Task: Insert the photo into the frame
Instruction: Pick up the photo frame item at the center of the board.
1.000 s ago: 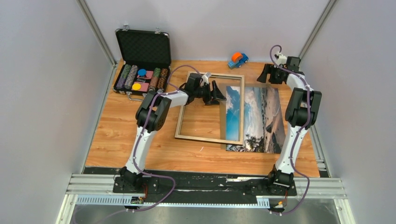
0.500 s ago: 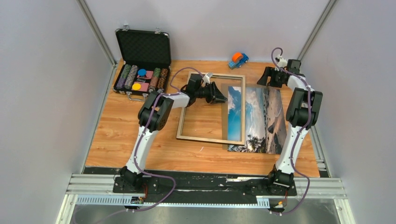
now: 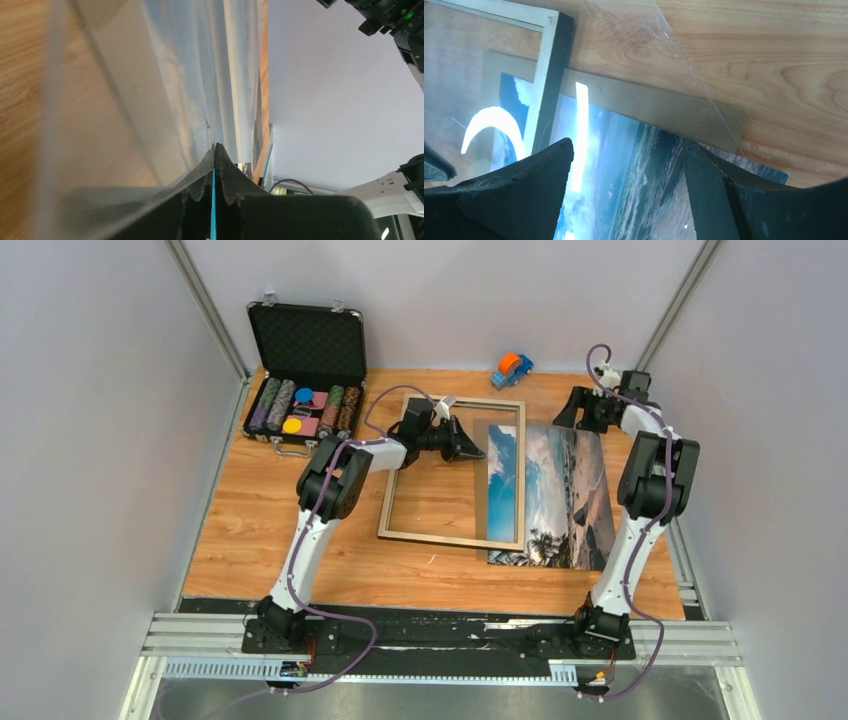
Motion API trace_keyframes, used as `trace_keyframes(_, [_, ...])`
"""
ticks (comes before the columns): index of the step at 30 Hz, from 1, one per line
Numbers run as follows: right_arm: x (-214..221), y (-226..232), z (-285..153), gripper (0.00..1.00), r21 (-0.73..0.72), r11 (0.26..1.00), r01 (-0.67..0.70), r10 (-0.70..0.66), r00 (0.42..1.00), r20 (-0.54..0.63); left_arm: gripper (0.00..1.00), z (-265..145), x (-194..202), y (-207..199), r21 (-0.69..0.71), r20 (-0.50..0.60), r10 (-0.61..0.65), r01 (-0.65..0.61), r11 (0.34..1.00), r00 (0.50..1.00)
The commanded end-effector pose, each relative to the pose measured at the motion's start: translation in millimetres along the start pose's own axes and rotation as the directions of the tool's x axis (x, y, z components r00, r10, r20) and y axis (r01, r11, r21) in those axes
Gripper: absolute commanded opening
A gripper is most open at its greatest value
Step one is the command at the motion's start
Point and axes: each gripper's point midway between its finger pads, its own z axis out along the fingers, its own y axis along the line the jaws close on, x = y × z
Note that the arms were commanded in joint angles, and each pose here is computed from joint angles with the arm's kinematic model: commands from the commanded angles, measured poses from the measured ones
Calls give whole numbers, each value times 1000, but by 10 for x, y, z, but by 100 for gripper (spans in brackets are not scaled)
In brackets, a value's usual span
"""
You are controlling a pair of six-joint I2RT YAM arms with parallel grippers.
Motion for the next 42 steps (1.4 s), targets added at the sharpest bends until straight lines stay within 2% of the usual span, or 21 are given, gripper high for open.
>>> trace_keyframes(1, [-318,243,-364,78,-33,999,44,-41,996,84,0,-111,-130,-239,35,18,52,-53,998,998])
trace_keyframes(9, [-455,456,-779,83,-45,996,79,-72,987,144,0,-483,-92,-350,7,-65,67,-67,998,996])
trace_keyframes(11, [-485,508,-883,85,-46,994,95,-86,983,160,0,-590,-64,-370,1,-93,85,-85,996,992])
trace_keyframes(13, [-475,544,-965,92,-49,993,108,-98,981,168,0,-702,-10,-384,-7,-130,99,-101,995,987])
trace_keyframes(16, [-385,617,-1029,95,-67,990,121,-109,980,163,0,-846,61,-445,-13,-180,125,-130,991,976])
trace_keyframes(22, [-97,765,-1088,95,-123,987,104,-88,987,132,0,-1143,241,-526,-21,-291,200,-215,976,936])
trace_keyframes(28, [224,962,-1098,95,-233,971,48,-29,996,84,0,-1419,517,-533,-16,-416,256,-289,957,872])
trace_keyframes(37, [633,951,-975,94,-283,959,-2,4,1000,7,0,-1473,593,-549,82,-400,403,-405,910,823])
trace_keyframes(42, [691,950,-991,94,-300,954,-17,16,1000,-5,0,-1485,657,-601,181,-362,499,-466,866,787])
